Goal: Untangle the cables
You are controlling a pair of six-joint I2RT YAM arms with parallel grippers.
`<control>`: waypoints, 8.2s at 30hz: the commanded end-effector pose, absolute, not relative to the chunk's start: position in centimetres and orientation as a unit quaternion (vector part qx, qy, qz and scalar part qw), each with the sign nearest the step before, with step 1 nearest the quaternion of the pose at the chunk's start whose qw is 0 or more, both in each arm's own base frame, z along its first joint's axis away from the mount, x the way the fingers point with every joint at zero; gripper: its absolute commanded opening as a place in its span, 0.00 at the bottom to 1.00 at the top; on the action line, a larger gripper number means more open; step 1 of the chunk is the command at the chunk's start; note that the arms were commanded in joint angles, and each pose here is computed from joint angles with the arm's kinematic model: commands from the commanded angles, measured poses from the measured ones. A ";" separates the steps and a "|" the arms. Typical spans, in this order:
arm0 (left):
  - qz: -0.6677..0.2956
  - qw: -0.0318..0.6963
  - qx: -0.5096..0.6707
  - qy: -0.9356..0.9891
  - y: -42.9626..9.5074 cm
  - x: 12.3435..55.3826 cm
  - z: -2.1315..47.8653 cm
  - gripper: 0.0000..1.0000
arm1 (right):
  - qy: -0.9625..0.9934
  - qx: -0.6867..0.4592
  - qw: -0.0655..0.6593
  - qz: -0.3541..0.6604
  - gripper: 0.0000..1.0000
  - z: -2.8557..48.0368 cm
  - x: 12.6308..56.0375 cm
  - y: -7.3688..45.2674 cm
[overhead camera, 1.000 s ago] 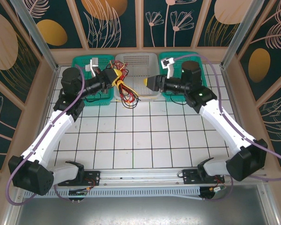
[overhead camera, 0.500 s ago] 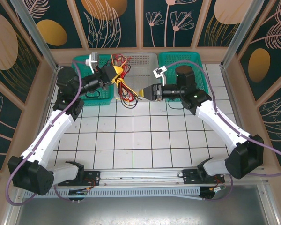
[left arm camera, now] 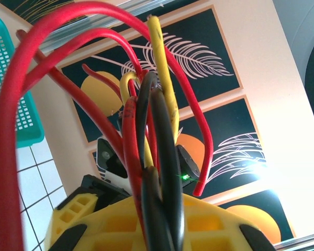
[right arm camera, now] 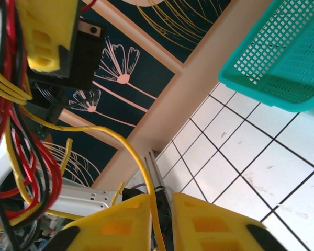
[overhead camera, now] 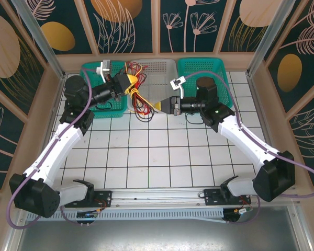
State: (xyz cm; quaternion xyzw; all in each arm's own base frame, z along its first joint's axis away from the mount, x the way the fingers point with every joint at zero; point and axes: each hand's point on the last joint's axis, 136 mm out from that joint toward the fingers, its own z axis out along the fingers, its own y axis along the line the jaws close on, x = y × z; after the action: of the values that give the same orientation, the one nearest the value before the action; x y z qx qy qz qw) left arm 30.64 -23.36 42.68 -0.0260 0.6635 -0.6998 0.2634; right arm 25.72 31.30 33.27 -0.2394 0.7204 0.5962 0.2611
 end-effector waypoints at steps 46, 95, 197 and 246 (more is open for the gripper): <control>-0.601 0.504 -0.157 0.600 -16.4 34.0 36.2 0.00 | 0.686 -0.103 0.487 0.531 0.00 46.4 25.4 34.2; -0.397 0.496 -0.230 0.737 -12.5 35.0 33.2 0.00 | 0.788 -0.173 0.478 0.347 0.00 34.9 24.8 42.5; -0.378 0.569 -0.321 0.657 -6.5 32.1 24.2 0.00 | 0.570 -0.165 0.572 0.566 0.00 56.1 17.8 29.3; -0.373 0.352 -0.224 0.829 -12.7 29.7 15.4 0.56 | 0.777 -0.289 0.458 0.319 0.00 43.2 19.3 36.8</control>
State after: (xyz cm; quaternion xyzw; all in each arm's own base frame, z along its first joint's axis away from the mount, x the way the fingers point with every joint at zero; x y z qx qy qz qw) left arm 29.60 -12.15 14.64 -0.2429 0.8281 -0.3622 0.3523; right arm 18.86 38.34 42.51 -0.2859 0.7771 0.3488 0.4390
